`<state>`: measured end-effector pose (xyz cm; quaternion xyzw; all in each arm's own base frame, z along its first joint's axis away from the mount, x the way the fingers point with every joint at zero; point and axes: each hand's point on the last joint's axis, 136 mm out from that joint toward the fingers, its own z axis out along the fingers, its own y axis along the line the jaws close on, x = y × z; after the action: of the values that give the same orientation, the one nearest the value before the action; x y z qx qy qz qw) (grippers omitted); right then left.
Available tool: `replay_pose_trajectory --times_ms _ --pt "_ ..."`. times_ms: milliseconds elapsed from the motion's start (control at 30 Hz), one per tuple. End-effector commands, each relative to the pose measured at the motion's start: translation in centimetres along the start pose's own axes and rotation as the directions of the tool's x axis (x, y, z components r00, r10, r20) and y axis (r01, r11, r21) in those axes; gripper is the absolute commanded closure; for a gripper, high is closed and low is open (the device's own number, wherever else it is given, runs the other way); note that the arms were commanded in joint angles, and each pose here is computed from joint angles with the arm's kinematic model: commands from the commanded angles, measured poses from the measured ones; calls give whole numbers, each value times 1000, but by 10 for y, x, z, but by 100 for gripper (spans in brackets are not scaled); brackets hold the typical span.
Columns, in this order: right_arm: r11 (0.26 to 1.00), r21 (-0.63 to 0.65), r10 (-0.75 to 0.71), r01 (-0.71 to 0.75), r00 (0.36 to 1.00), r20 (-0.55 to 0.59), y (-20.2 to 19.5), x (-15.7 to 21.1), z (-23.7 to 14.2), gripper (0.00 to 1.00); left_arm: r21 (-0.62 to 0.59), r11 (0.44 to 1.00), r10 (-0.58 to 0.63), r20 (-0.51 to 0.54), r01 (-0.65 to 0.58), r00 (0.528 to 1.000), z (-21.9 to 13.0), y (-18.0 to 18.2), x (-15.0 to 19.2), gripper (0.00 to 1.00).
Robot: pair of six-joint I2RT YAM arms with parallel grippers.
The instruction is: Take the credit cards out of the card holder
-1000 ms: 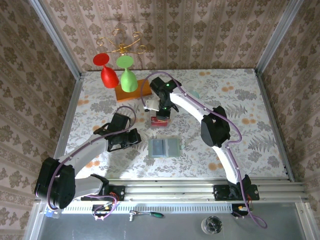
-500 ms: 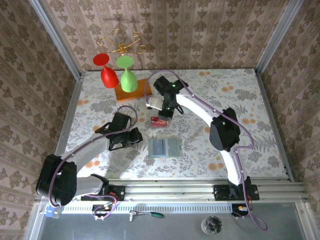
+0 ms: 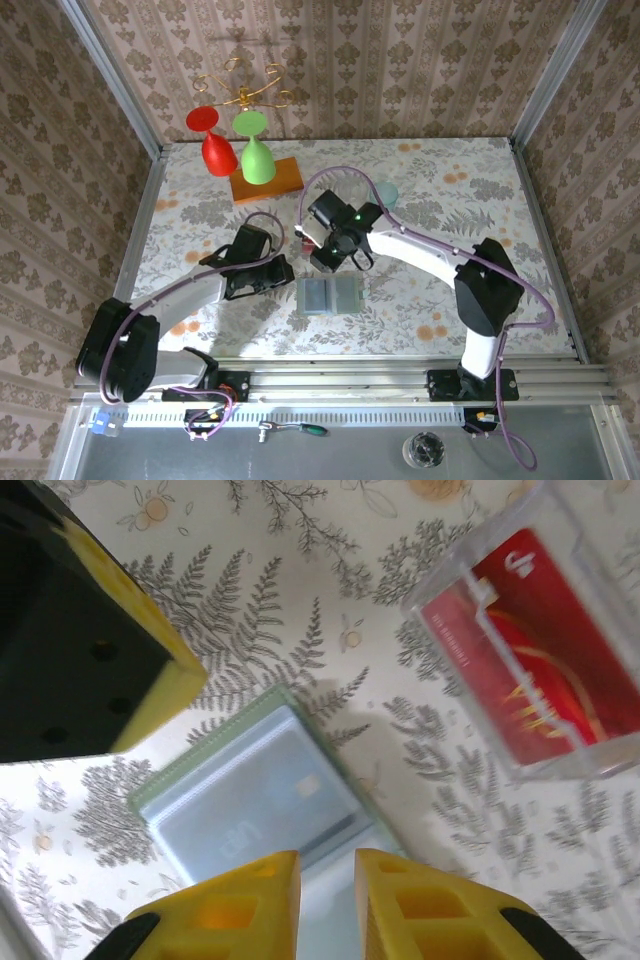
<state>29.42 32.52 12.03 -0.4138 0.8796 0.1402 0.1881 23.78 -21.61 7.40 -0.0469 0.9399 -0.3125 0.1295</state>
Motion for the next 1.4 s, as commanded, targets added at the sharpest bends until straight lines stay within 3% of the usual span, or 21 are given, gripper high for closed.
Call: replay_pose_trajectory --times_ms 0,167,333,1100,1367 --pt "985 4 169 -170 982 90 6 -4 -13 76 -9 1000 -10 -19 10 1000 6 2 9 91" --pt "953 -54 302 -297 945 123 18 11 -10 74 -15 1000 -9 -32 8 999 9 5 16 91" --pt "903 -102 426 -418 902 71 27 30 3 71 -20 1000 -7 -54 6 999 13 6 23 91" --pt "801 -128 593 -585 804 38 40 51 26 72 -63 998 -6 -119 -1 993 33 17 37 92" --pt "756 -171 644 -632 765 17 46 47 37 67 -78 997 -9 -127 -1 992 34 23 41 92"
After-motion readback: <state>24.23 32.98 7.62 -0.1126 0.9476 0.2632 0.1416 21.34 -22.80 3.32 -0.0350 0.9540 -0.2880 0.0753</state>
